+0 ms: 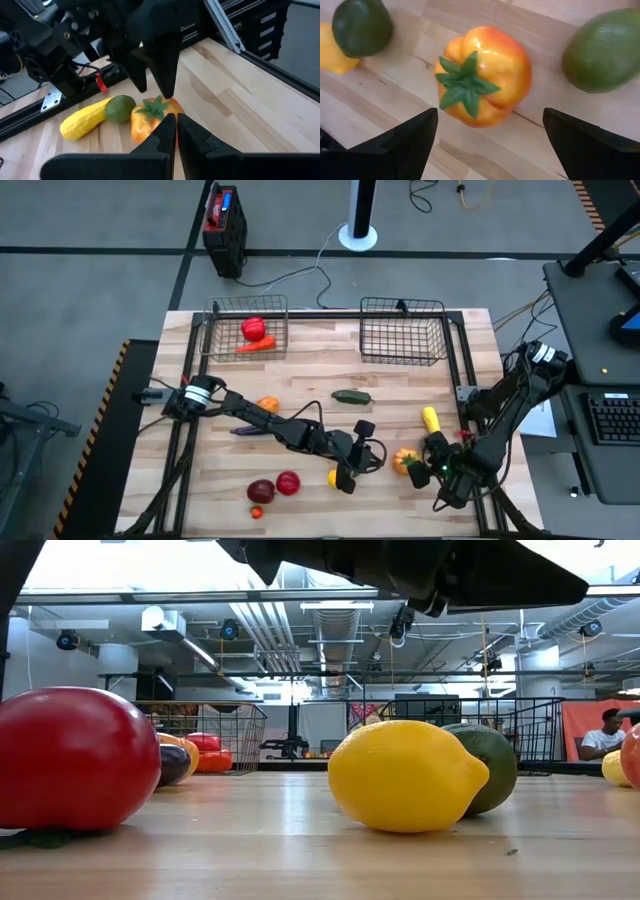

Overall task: Sort produce into baskets
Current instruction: Put the large tomato into the black wire basket

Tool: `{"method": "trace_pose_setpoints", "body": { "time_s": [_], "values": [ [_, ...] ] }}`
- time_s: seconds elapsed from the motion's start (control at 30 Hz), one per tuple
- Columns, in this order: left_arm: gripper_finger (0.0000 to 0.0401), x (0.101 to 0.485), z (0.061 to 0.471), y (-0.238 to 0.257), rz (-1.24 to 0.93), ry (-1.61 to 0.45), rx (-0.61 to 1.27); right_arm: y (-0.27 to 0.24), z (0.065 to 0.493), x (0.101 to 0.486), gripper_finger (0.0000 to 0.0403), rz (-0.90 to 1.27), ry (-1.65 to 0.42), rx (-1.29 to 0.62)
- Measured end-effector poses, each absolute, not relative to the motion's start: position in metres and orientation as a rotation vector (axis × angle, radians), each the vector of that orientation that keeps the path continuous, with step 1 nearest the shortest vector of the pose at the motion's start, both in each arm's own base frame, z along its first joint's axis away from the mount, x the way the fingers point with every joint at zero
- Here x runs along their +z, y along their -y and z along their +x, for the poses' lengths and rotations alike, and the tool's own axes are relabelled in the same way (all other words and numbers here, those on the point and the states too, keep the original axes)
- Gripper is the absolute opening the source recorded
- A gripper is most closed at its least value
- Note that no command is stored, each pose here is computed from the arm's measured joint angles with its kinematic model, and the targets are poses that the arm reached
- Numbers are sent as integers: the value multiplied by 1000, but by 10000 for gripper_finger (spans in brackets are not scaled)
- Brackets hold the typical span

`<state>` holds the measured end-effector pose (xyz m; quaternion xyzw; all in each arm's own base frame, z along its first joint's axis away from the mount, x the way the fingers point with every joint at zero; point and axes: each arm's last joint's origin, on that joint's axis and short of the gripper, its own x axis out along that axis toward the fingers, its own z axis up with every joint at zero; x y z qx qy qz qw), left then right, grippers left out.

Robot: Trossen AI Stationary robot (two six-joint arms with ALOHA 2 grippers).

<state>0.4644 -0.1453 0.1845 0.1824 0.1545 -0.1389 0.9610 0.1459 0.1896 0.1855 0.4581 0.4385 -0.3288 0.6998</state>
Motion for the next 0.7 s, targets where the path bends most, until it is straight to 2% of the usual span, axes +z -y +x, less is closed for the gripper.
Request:
{"method": "trace_pose_setpoints", "body": {
  "time_s": [0.23, 0.7],
  "values": [
    [0, 184, 465, 143, 370, -318, -278, -184, 144, 170, 354, 1034, -928, -724],
    [0, 170, 463, 129, 368, -356, -288, -183, 147, 170, 354, 1026, -809, -693]
  ]
}}
